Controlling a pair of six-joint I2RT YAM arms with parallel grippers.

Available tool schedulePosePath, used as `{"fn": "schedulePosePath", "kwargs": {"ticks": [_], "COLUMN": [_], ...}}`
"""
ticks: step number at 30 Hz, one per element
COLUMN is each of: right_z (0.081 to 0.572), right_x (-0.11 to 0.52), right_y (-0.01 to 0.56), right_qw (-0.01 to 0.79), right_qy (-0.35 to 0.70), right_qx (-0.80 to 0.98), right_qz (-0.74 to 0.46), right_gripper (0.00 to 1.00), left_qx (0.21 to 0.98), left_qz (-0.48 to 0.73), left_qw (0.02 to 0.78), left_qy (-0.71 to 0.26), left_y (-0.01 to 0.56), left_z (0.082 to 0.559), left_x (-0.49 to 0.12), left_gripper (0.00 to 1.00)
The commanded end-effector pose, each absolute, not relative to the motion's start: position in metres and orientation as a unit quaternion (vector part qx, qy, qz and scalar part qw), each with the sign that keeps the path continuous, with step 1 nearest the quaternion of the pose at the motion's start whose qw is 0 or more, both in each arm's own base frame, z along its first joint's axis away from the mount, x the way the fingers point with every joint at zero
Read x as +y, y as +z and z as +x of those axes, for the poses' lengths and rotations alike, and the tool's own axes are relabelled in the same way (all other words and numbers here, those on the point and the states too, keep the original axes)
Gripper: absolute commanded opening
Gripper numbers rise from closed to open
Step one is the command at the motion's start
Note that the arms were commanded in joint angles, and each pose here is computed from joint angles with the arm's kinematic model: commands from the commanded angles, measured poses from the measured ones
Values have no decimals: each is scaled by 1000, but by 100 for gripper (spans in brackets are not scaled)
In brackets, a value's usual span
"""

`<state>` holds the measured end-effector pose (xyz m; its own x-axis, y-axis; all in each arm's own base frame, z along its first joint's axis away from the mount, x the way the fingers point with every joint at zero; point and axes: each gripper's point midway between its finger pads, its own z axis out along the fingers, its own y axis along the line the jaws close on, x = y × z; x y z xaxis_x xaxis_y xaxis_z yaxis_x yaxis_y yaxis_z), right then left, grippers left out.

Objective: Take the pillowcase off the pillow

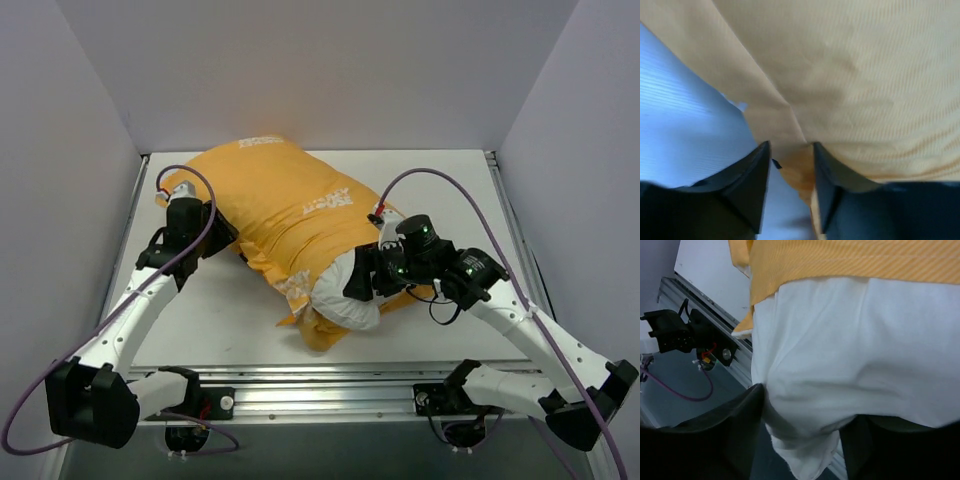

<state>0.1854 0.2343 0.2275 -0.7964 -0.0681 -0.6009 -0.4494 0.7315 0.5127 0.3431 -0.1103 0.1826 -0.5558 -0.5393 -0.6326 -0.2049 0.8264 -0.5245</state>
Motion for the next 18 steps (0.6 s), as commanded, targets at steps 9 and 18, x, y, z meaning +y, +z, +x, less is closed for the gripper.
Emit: {"fn": "schedulePosePath", "kwargs": {"ticks": [9,18], "right_z": [270,265], "right_x": [159,216], "right_y": [285,166], "right_qw": [413,262], "right_qy": [176,247], "right_qx": [893,925], "right_qz": [-32,-123], "right_gripper": [80,71], "left_qx": [871,907], "left_qz": [-187,-85], "left_qw": [432,379], "left_qy": [-137,-161], "left_y": [223,172], "left_z": [324,363], "left_x": [-87,-159], "left_gripper": [92,93]}}
